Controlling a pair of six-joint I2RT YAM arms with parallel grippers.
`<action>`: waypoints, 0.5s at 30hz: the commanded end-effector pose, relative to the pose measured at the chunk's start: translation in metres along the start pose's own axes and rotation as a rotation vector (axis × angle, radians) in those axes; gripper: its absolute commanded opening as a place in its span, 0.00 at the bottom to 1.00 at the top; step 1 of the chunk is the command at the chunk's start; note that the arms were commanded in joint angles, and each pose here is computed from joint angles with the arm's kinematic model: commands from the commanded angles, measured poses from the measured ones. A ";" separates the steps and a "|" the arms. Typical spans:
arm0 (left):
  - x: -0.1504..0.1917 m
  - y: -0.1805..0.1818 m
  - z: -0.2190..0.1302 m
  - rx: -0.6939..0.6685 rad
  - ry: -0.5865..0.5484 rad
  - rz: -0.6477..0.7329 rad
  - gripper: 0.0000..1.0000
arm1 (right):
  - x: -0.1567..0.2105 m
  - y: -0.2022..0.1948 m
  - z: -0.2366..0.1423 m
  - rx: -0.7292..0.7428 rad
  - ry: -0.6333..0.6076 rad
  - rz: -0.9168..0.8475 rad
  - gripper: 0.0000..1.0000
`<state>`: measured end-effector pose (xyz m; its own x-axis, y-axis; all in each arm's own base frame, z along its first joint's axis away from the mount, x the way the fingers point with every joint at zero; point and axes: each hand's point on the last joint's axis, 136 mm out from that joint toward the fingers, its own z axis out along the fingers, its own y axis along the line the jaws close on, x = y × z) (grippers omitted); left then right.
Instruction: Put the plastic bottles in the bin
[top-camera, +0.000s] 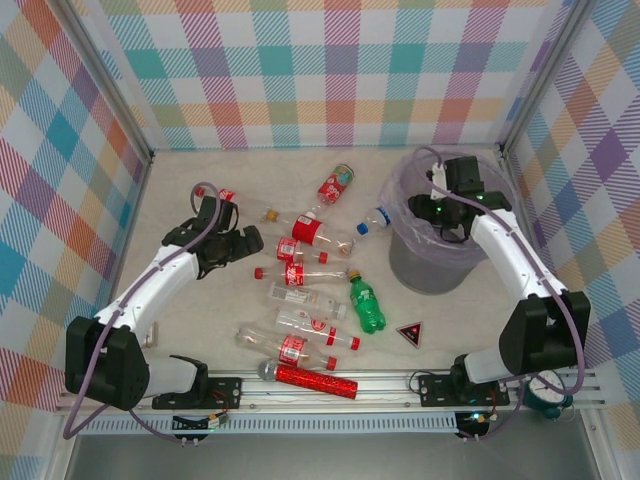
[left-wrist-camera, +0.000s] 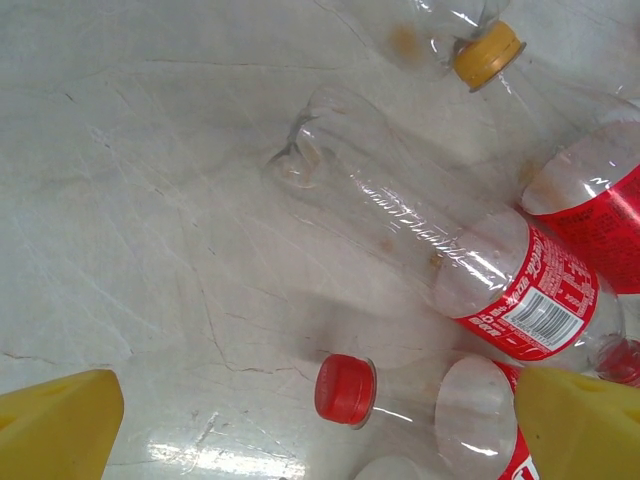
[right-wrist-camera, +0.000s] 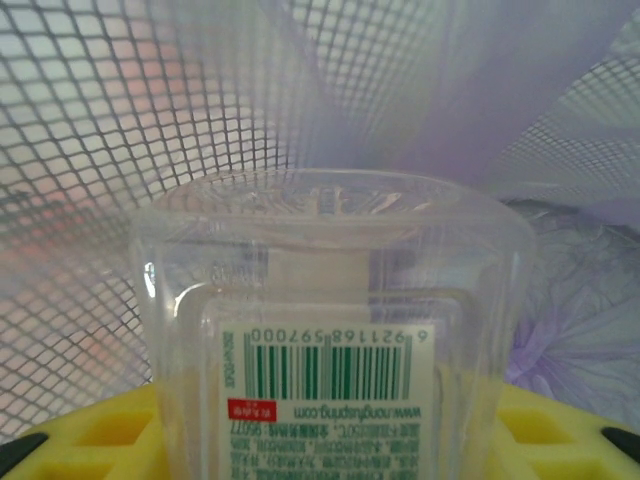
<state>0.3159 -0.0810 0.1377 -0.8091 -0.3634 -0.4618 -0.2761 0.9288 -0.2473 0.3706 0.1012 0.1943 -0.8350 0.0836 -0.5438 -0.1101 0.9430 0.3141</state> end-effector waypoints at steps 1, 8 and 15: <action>-0.012 -0.011 -0.012 0.011 -0.075 -0.013 1.00 | -0.023 0.004 -0.014 0.018 -0.073 -0.043 0.54; -0.012 -0.034 -0.014 0.069 -0.102 -0.041 0.98 | -0.020 -0.020 -0.019 0.161 -0.049 -0.104 0.58; 0.009 -0.014 -0.024 -0.088 -0.081 0.044 0.98 | -0.014 -0.028 -0.012 0.187 0.002 -0.129 0.67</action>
<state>0.3094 -0.1109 0.1511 -0.7874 -0.3242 -0.5244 -0.2430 0.9449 -0.2192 0.3767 0.0742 0.2022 -0.8138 -0.0118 -0.5810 -0.1053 0.9862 0.1275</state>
